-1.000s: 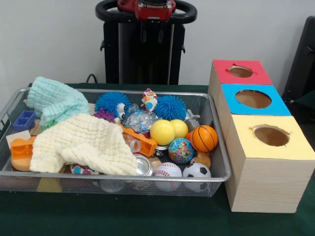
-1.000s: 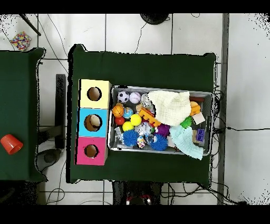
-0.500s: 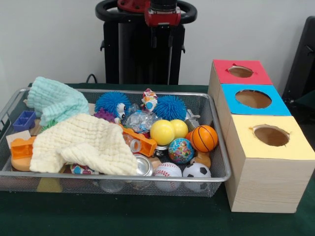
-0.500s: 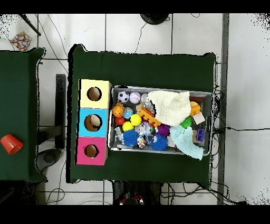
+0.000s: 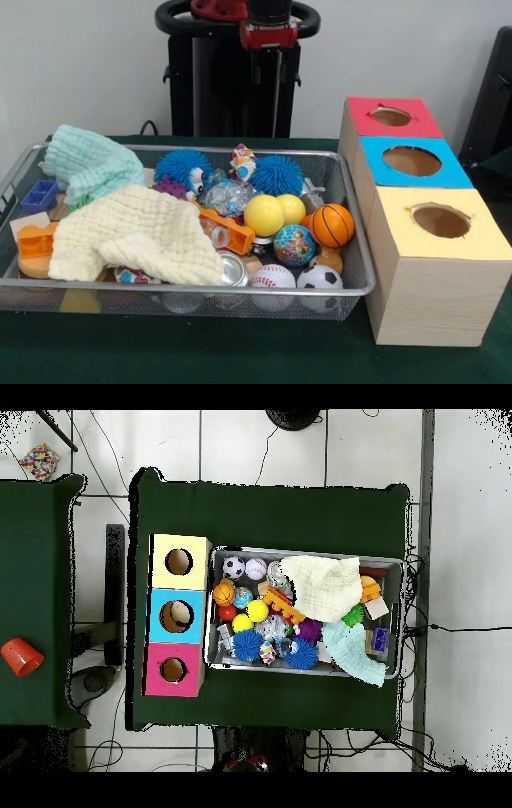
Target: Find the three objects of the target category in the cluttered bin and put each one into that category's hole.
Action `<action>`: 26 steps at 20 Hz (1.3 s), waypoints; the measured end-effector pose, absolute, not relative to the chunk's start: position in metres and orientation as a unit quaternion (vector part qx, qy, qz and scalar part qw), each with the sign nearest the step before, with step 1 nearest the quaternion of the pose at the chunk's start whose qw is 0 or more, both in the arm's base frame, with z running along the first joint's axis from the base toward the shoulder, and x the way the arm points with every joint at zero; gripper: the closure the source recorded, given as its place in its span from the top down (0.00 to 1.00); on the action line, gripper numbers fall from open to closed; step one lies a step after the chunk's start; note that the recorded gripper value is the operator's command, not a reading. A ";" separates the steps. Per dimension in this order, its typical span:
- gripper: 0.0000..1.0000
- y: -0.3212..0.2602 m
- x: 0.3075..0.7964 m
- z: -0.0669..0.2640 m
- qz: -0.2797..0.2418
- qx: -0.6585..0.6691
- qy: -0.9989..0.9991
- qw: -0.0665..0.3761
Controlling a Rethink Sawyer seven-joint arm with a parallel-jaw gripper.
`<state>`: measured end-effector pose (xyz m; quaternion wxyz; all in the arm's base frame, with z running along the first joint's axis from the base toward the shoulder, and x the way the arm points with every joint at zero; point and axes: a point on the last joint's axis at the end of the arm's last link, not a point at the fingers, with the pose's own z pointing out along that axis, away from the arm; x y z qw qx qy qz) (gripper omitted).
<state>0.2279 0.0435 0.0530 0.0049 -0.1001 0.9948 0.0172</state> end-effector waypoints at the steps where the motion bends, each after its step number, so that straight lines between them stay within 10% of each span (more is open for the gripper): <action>1: 1.00 0.043 0.228 0.052 0.018 -0.099 0.995 0.005; 26: 1.00 0.028 0.259 0.050 -0.011 -0.093 0.989 0.111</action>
